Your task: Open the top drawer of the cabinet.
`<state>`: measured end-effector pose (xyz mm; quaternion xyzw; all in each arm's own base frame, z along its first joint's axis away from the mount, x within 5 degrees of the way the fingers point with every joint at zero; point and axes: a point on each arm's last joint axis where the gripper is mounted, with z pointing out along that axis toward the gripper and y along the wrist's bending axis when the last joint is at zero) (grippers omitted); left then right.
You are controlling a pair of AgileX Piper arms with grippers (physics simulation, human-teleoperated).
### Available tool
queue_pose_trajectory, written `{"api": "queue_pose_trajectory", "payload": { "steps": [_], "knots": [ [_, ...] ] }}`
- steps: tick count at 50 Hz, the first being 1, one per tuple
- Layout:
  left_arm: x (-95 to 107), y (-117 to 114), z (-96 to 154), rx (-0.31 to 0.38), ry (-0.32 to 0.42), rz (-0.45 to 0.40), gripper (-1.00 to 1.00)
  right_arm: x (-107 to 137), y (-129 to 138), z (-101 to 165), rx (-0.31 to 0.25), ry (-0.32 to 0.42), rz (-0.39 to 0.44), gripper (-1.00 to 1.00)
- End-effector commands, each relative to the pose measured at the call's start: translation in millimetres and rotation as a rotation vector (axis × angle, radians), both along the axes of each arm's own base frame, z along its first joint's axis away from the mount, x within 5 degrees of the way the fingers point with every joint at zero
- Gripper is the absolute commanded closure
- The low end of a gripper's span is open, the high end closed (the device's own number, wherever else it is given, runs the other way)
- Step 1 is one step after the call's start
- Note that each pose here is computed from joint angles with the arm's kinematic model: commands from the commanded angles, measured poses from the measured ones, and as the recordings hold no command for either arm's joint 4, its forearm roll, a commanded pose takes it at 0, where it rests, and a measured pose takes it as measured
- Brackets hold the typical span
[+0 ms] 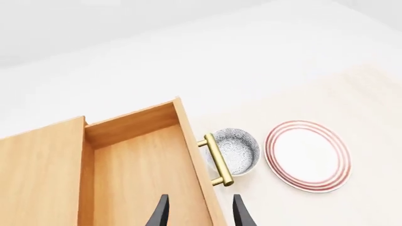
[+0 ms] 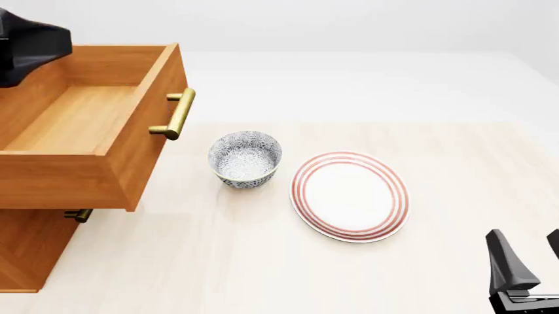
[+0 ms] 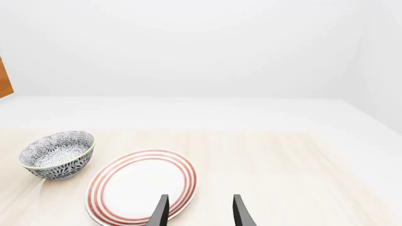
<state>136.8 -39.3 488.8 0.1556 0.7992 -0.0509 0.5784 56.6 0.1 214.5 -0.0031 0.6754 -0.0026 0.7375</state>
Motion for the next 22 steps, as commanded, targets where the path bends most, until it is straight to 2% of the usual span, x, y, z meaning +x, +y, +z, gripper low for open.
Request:
{"api": "queue_pose_trajectory", "payload": {
  "steps": [1, 8, 17, 22],
  "knots": [
    [-9.3, 5.6, 6.2, -0.011, -0.055, 0.020, -1.00, 0.0, 0.0, 0.0, 0.000, 0.000, 0.000, -1.00],
    [-9.5, 5.4, 7.0, -0.022, -0.073, 0.020, -1.00, 0.0, 0.0, 0.0, 0.000, 0.000, 0.000, -1.00],
    [-23.1, 12.1, 12.7, -0.028, -0.130, 0.044, -1.00, 0.0, 0.0, 0.0, 0.000, 0.000, 0.000, -1.00],
    [-24.6, 13.5, 12.2, -0.031, -0.137, 0.052, -1.00, 0.0, 0.0, 0.0, 0.000, 0.000, 0.000, -1.00]
  ]
}}
